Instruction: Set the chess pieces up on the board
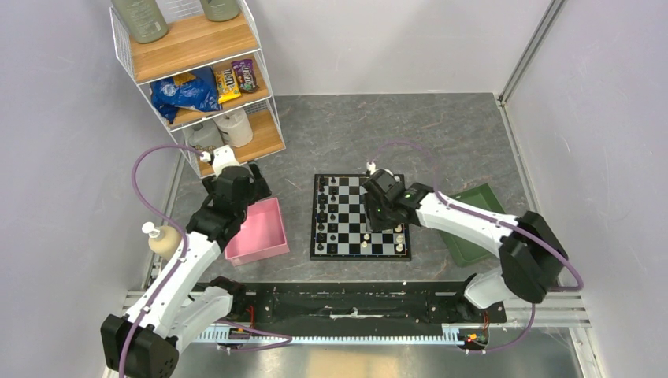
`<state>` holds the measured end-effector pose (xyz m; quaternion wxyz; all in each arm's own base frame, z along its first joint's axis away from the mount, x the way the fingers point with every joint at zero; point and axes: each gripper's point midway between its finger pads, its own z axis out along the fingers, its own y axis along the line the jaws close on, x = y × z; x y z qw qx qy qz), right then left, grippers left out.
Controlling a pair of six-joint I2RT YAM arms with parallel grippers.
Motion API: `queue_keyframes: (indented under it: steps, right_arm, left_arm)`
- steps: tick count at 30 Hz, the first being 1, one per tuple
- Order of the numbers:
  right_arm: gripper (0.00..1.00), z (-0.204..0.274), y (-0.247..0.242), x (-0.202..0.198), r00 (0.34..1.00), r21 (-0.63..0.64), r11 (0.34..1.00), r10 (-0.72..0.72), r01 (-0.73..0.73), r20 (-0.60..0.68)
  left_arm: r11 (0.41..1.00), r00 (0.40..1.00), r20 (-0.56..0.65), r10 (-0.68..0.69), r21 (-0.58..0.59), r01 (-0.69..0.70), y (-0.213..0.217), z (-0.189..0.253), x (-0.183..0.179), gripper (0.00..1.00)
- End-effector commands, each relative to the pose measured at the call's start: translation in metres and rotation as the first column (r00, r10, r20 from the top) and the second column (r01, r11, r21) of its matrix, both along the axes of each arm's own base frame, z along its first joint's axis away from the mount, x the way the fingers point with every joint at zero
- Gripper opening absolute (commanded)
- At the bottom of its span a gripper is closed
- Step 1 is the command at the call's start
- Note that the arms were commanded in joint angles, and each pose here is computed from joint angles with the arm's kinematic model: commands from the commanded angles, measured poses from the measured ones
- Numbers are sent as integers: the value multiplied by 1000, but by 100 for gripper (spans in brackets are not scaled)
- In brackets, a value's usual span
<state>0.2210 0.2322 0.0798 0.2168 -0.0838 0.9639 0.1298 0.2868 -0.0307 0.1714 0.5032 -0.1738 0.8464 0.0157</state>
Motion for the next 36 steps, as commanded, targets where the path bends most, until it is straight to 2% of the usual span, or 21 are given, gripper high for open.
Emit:
queue_keyframes:
  steps: [1, 5, 15, 22, 27, 29, 36]
  right_arm:
    - [44, -2, 34, -2, 999, 29, 998, 49, -49, -11]
    - [45, -17, 38, -7, 998, -19, 999, 50, -51, -33]
    - [44, -19, 30, 0, 1000, -92, 996, 12, -10, 13]
    - [34, -25, 30, 0, 1000, -104, 995, 6, -6, 2]
    - [31, -25, 31, -1, 1000, -96, 995, 12, -12, -4]
    - [26, -24, 31, -1, 1000, -96, 995, 14, -14, -1]
    - [22, -19, 29, -2, 1000, -86, 996, 17, -16, 9]
  left_arm:
    - [1000, 999, 33, 11, 13, -12, 5, 6, 0, 100]
    - [1000, 999, 35, 18, 19, -18, 8, 7, -2, 100]
    - [999, 999, 28, 21, 25, -22, 9, 4, -1, 100]
    - [999, 999, 24, 23, 26, -24, 10, 2, -1, 100]
    - [999, 999, 24, 25, 27, -26, 10, 2, -2, 100]
    - [999, 999, 25, 25, 25, -26, 10, 2, -1, 100]
    - [999, 999, 26, 24, 24, -25, 10, 3, -2, 100]
